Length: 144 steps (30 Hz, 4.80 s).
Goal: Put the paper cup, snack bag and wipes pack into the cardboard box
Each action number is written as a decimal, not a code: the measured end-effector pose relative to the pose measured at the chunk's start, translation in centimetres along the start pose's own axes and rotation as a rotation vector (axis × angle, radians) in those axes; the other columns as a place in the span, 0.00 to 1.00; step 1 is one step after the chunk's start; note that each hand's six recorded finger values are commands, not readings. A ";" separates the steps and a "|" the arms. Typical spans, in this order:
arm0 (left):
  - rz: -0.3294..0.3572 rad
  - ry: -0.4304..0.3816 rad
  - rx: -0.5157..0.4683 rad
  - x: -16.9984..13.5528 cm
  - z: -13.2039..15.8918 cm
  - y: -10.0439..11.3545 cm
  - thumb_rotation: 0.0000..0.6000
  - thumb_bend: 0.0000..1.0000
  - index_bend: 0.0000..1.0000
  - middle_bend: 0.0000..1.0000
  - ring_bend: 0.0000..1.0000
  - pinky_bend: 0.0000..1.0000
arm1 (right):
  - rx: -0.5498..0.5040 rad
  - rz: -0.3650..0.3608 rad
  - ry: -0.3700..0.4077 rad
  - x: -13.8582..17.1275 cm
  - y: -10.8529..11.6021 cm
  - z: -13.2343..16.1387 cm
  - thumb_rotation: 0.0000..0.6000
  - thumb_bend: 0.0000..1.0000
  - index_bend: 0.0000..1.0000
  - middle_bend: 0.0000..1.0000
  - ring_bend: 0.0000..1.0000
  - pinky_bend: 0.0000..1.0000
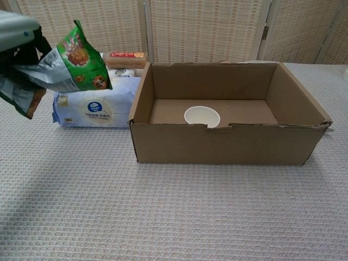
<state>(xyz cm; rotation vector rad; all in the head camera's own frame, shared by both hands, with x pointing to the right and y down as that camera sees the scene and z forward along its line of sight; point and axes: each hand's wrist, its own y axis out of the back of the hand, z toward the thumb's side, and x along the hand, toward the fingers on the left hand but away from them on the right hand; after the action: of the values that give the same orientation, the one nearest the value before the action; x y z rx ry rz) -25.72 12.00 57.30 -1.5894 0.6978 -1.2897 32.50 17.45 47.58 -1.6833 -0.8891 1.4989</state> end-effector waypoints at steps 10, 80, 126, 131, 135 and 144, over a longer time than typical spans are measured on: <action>0.126 -0.130 0.003 4.5 7.5 5.8 1.00 0.47 0.82 0.98 0.81 0.94 | -0.006 -0.017 -0.012 0.0 0.5 -0.3 1.00 0.08 0.04 0.00 0.00 0.00; -0.392 0.173 0.054 12.7 -1.7 -8.7 1.00 0.18 0.00 0.00 0.00 0.13 | 0.009 0.005 -0.068 -0.8 0.2 -1.2 1.00 0.08 0.04 0.00 0.00 0.00; -0.095 0.123 0.112 11.4 -1.1 8.4 1.00 0.36 0.64 0.77 0.66 0.81 | -0.003 -0.009 -0.022 -0.4 0.5 -0.5 1.00 0.08 0.04 0.00 0.00 0.00; -0.058 0.019 0.036 11.1 3.8 9.9 1.00 0.36 0.64 0.77 0.66 0.82 | -0.007 -0.013 -0.016 -0.3 0.7 -0.5 1.00 0.08 0.04 0.00 0.00 0.00; -0.050 -0.064 -0.006 11.0 8.0 9.3 1.00 0.36 0.64 0.77 0.66 0.82 | -0.007 -0.012 -0.017 -0.3 0.7 -0.6 1.00 0.08 0.04 0.00 0.00 0.00; -0.080 -0.184 -0.075 10.6 15.5 5.4 1.00 0.31 0.51 0.66 0.56 0.75 | -0.012 -0.013 -0.024 -0.3 0.9 -0.8 1.00 0.08 0.04 0.00 0.00 0.00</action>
<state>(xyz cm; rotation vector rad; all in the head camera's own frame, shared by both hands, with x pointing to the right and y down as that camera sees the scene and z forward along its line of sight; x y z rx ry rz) -7.26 5.55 56.77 -1.7877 0.5784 -1.1676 33.27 16.68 47.06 -1.6679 -0.9216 1.5102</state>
